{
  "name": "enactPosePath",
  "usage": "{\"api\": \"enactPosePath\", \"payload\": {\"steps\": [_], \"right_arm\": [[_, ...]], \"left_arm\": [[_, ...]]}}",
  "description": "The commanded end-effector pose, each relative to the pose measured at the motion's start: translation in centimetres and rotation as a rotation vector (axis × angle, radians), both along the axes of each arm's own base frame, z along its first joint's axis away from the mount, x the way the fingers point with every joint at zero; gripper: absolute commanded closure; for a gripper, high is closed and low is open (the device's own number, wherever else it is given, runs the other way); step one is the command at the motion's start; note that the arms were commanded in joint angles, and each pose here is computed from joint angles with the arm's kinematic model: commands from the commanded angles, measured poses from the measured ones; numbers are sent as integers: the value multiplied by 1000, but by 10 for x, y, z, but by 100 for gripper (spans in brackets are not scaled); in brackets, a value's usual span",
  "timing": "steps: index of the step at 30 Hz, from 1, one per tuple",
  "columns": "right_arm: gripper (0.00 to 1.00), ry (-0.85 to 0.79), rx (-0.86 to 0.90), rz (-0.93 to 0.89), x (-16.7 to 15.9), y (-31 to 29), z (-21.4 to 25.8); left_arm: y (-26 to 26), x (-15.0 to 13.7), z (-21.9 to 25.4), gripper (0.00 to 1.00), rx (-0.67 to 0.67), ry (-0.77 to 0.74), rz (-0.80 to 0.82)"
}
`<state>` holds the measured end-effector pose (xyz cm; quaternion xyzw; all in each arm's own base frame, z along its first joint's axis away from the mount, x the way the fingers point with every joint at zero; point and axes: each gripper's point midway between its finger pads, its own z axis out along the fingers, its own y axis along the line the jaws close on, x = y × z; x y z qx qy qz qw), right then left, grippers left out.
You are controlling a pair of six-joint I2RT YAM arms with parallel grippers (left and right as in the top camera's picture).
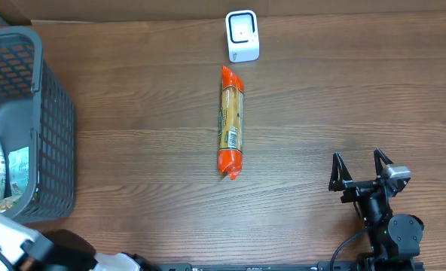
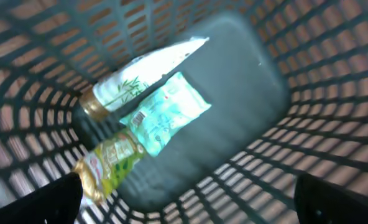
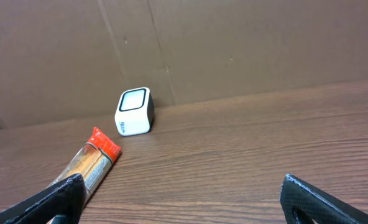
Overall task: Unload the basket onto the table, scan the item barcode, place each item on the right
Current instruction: 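Reach the left gripper into the basket and grasp the mint-green packet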
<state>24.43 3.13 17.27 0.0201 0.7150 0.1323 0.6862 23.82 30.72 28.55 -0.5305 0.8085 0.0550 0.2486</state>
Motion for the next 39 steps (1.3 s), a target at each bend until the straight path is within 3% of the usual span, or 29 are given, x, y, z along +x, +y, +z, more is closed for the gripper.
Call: {"api": "enactPosePath", "payload": {"steps": [1,7,15,19,23,27,35,37,39], "right_arm": [[0,-6,3,-8,0,-1,-1],[0,-6,3,-8,0,-1,-1],[0,-6,4,-8,0,-1,-1],[0,-6,3,-8,0,-1,-1],[0,-6,4,-8,0,-1,-1],[0,-6,4,-8,0,-1,-1],[0,-6,3,-8,0,-1,-1],[0,-6,3,-8,0,-1,-1],[0,-6,4,-8,0,-1,-1]], "left_arm": [[10,7,-34,0,-14,124,-190],[13,15,-94,13,-156,234,-260],[12,32,-163,16,-275,349,-342],[12,31,-195,22,-323,422,-350],[18,29,-210,21,-324,455,-341],[21,28,-225,11,-297,480,-331],[14,20,-268,12,-251,579,-330],[14,16,-277,16,-243,594,-318],[12,15,-282,30,-244,594,-318]]}}
